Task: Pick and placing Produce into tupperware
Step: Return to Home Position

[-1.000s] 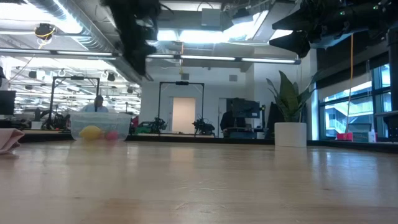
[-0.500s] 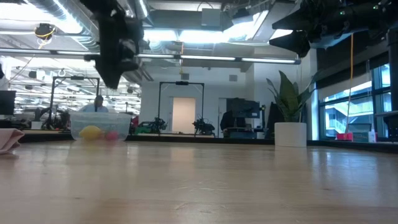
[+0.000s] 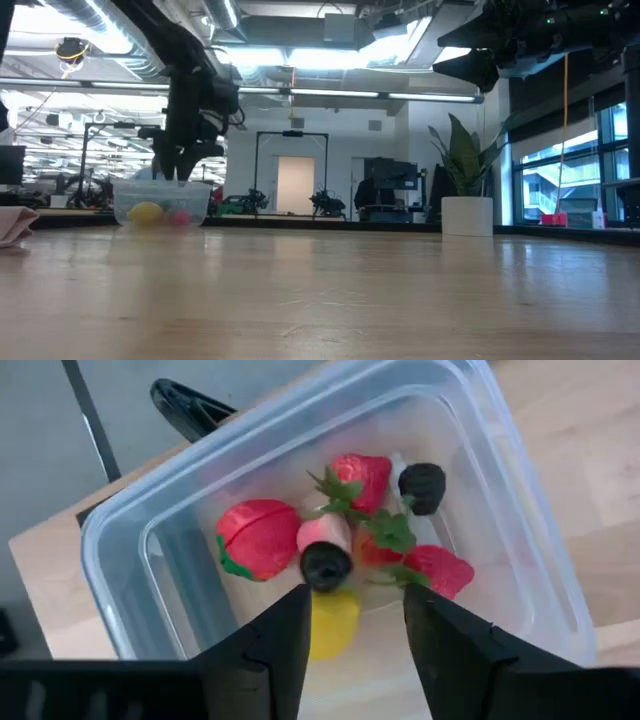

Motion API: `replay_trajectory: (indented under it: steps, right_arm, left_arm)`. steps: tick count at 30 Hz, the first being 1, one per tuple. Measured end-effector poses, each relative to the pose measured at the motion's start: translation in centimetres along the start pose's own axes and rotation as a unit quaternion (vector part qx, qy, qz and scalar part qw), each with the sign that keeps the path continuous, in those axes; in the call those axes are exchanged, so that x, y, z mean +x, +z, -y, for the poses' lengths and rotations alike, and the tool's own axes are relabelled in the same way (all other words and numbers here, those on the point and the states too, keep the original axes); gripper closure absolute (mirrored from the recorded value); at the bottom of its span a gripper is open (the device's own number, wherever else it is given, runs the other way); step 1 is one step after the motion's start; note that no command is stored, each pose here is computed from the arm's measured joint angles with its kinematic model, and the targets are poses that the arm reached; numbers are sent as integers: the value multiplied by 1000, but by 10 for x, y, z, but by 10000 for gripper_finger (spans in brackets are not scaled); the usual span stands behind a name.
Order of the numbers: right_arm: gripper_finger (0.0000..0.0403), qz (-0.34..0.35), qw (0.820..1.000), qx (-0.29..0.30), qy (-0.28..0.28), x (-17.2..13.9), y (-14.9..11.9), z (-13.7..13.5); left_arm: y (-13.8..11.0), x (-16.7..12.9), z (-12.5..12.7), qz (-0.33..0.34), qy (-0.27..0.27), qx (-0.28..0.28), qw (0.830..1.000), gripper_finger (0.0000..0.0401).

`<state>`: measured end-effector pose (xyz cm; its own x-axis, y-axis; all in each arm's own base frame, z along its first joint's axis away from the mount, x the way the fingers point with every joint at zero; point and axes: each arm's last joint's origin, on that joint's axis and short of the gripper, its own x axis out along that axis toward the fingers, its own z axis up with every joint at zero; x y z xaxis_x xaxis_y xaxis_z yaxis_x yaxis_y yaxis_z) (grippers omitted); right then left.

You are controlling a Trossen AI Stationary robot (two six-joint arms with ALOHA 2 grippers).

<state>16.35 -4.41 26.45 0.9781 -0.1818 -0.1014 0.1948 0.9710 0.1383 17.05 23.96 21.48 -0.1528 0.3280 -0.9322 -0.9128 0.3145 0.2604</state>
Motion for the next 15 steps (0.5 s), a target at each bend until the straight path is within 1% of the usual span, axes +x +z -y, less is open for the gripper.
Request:
replay_trajectory:
  steps: [4,8,12,15]
  right_arm:
    - [111,0,1000,0,0,0,0,0]
    - [111,0,1000,-1,0,0,0,0]
    - [111,13,1000,-5,2,0,2,0]
    - [112,33,999,-11,-10,0,6,0]
  left_arm:
    - [-2,-4,3,1,-1,25,1000,250]
    - [-3,-25,5,38,-13,54,998,254]
    - [-6,-64,8,115,-37,66,990,253]
    - [-15,-99,9,200,-66,79,974,248]
